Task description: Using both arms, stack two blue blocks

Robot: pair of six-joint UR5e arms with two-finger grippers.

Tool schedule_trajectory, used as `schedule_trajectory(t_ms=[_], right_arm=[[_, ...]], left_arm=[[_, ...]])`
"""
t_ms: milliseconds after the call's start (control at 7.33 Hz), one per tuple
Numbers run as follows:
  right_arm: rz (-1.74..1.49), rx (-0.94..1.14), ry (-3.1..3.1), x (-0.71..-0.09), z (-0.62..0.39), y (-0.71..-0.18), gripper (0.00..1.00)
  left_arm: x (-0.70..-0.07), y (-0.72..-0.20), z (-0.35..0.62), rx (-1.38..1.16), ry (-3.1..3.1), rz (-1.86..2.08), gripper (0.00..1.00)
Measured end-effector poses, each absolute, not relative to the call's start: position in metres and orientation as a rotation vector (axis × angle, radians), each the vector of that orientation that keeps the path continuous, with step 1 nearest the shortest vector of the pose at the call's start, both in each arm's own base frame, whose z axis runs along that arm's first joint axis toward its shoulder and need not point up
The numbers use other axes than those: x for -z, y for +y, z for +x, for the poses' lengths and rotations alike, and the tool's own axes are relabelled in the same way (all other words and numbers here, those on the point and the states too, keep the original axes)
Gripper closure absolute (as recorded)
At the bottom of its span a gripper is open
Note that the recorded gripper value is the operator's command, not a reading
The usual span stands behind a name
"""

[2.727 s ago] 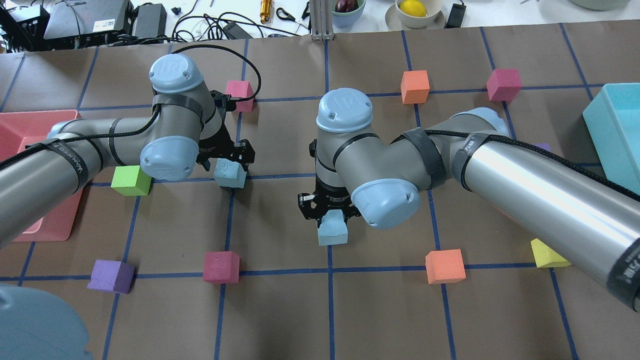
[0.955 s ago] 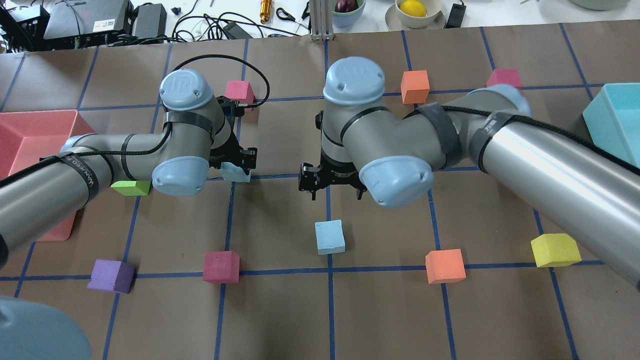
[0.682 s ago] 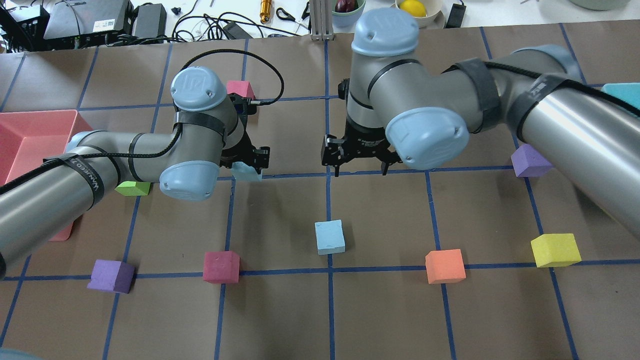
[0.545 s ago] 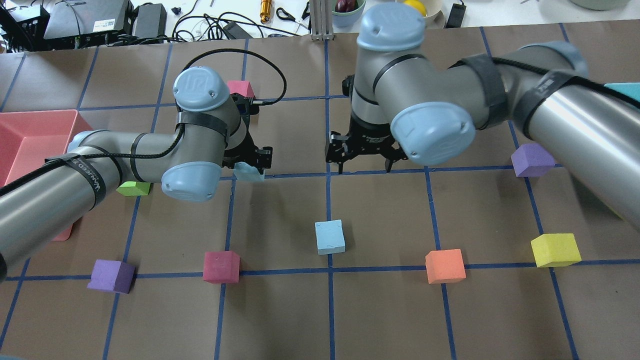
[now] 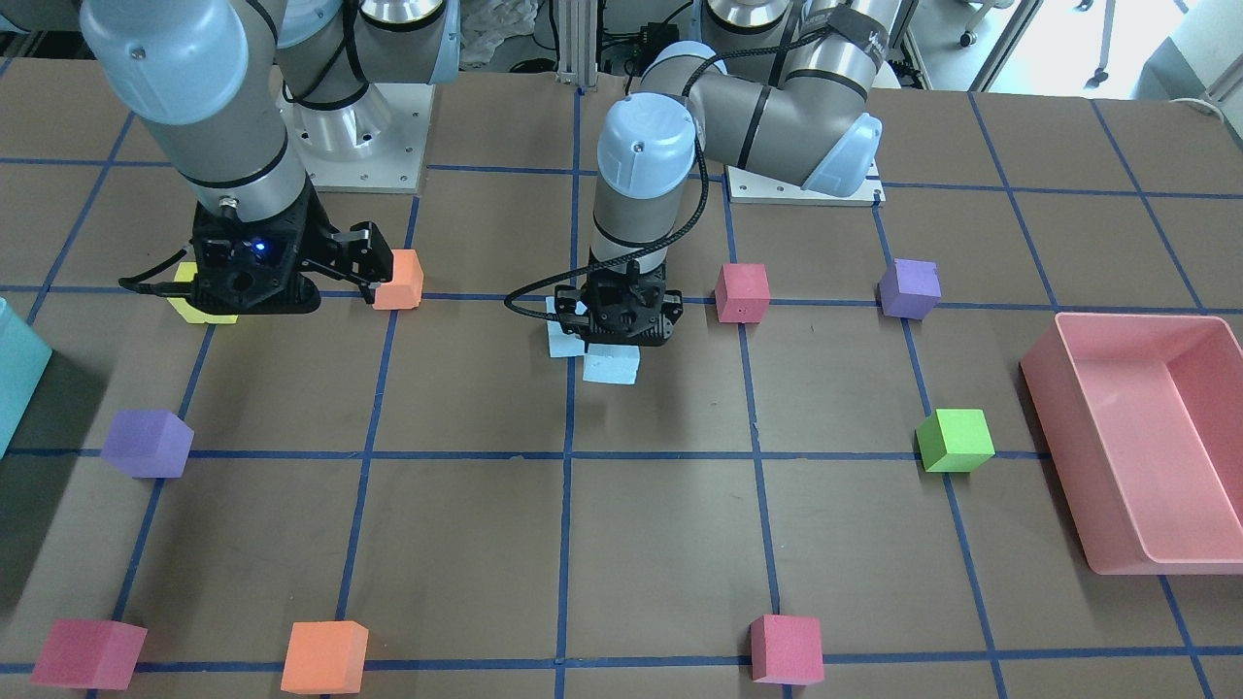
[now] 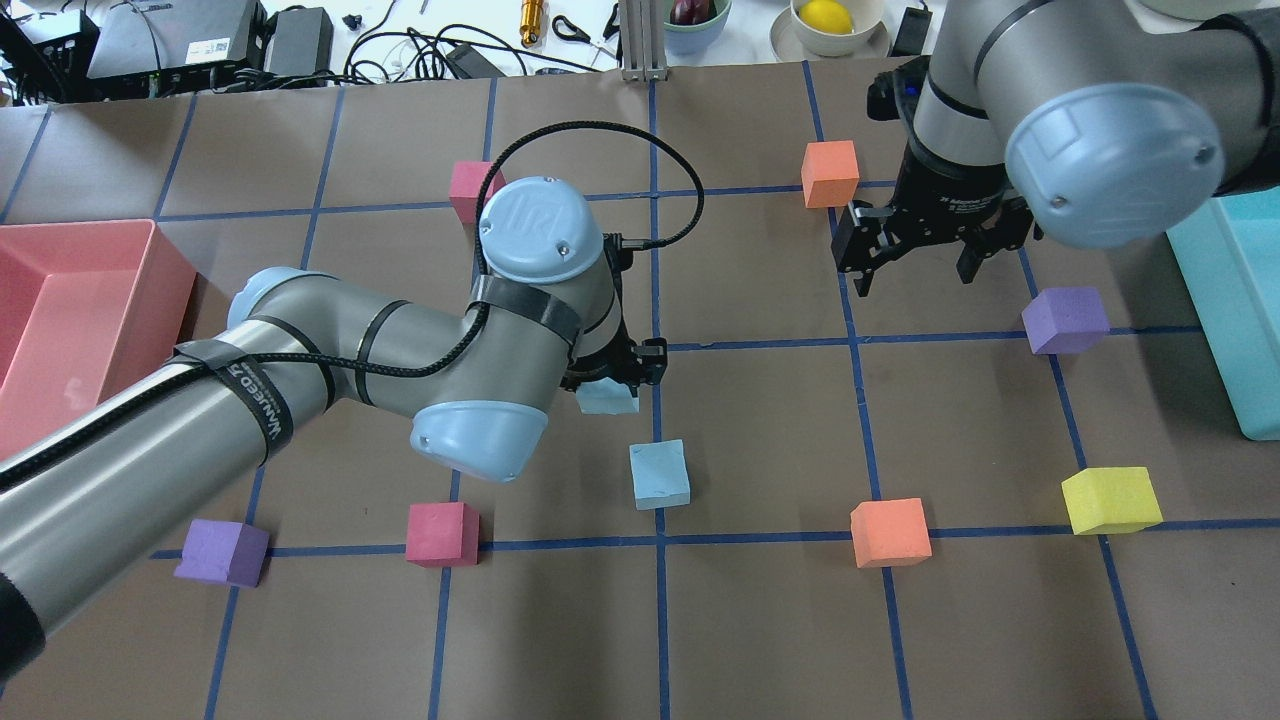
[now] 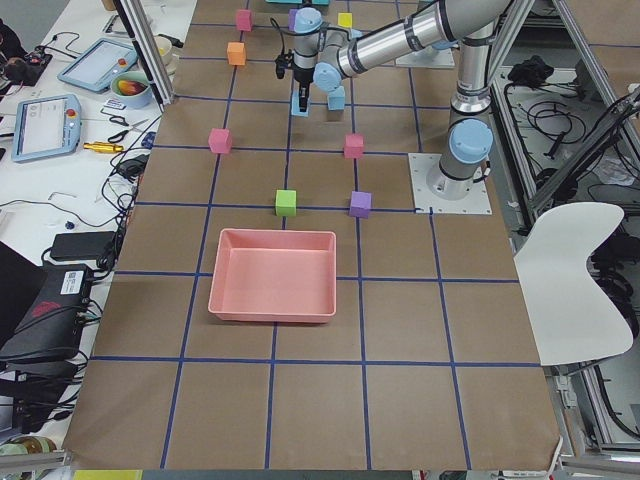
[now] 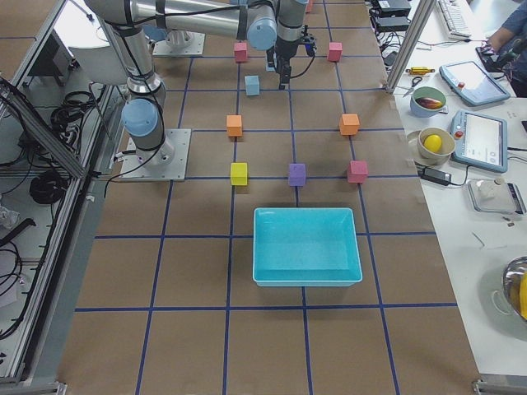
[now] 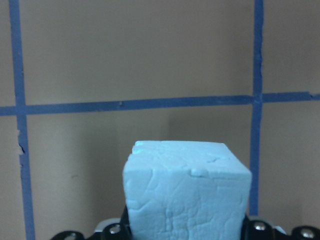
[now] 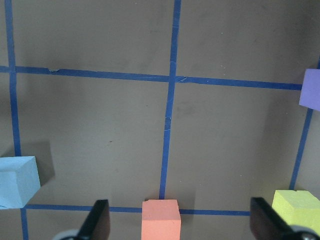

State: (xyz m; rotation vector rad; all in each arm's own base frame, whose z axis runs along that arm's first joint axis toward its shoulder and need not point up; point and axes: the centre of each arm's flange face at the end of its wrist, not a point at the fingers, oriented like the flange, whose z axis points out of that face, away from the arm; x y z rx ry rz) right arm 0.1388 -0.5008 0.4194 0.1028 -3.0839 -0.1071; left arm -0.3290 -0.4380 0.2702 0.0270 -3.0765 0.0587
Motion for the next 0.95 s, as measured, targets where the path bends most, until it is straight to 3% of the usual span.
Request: schedule_trajectory(t_ms=[955], right_arm=[[0.070,0.036,-3.111,-0.445,0.130,-0.490,0.00]], left_arm=[[-0.258,-0.394,-0.364,0.109,-3.086,0.124,0.94]])
